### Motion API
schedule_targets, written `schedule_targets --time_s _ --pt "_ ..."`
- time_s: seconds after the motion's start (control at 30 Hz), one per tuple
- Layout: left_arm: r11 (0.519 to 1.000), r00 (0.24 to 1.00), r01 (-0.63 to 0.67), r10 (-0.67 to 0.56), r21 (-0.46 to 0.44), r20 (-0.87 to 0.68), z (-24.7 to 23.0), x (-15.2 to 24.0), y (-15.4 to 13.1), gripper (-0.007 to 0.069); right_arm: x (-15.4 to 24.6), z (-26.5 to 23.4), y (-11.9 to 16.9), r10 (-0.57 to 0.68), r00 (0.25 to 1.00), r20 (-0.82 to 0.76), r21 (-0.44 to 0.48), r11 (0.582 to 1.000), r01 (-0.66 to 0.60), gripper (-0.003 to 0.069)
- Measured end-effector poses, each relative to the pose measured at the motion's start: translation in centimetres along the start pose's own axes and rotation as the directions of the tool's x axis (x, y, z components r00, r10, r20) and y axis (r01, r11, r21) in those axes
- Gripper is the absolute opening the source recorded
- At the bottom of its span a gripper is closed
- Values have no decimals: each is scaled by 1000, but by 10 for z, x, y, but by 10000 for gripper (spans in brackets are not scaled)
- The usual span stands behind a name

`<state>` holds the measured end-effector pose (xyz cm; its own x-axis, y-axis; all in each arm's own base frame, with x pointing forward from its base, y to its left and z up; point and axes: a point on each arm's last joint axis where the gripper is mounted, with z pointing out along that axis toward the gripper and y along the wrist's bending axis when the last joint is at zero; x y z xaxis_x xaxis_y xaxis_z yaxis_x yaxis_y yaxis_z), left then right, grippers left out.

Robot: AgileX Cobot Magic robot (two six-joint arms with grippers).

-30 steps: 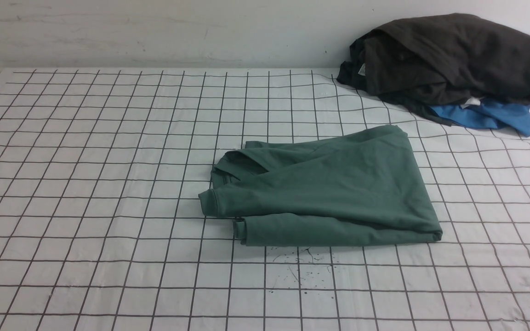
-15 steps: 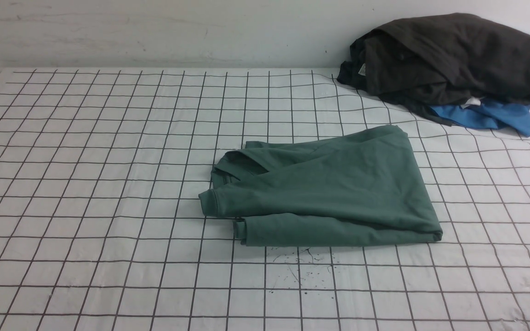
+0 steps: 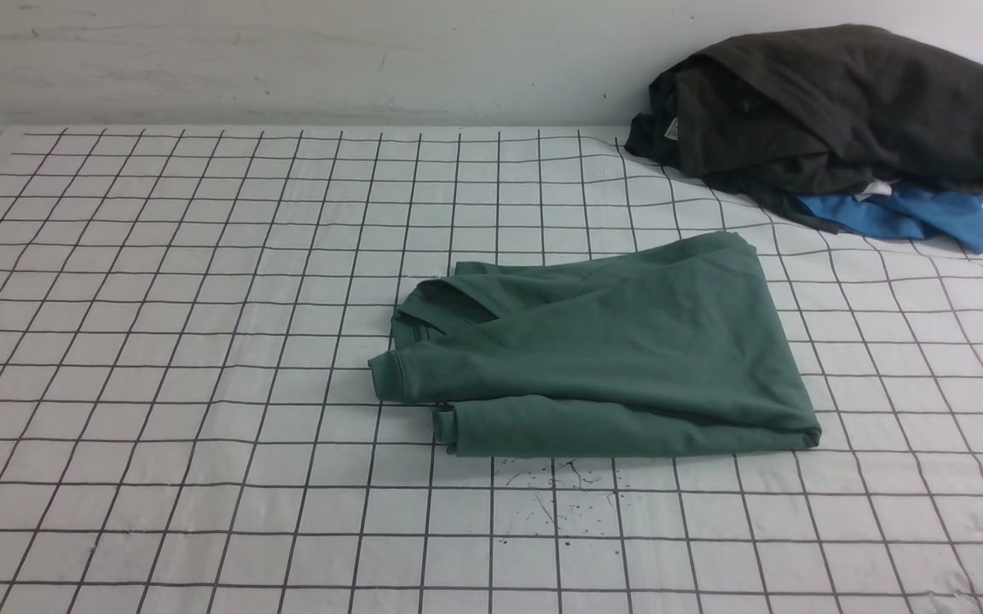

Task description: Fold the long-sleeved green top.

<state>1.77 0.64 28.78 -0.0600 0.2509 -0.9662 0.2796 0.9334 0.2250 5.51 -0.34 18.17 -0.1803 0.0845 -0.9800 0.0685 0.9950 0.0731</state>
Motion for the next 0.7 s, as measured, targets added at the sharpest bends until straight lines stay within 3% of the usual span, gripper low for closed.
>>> schedule_targets --time_s 0.7 --pt "999 999 37 -37 27 21 4 2 -4 -7 0 0 0 0 1000 0 0 1000 0 -14"
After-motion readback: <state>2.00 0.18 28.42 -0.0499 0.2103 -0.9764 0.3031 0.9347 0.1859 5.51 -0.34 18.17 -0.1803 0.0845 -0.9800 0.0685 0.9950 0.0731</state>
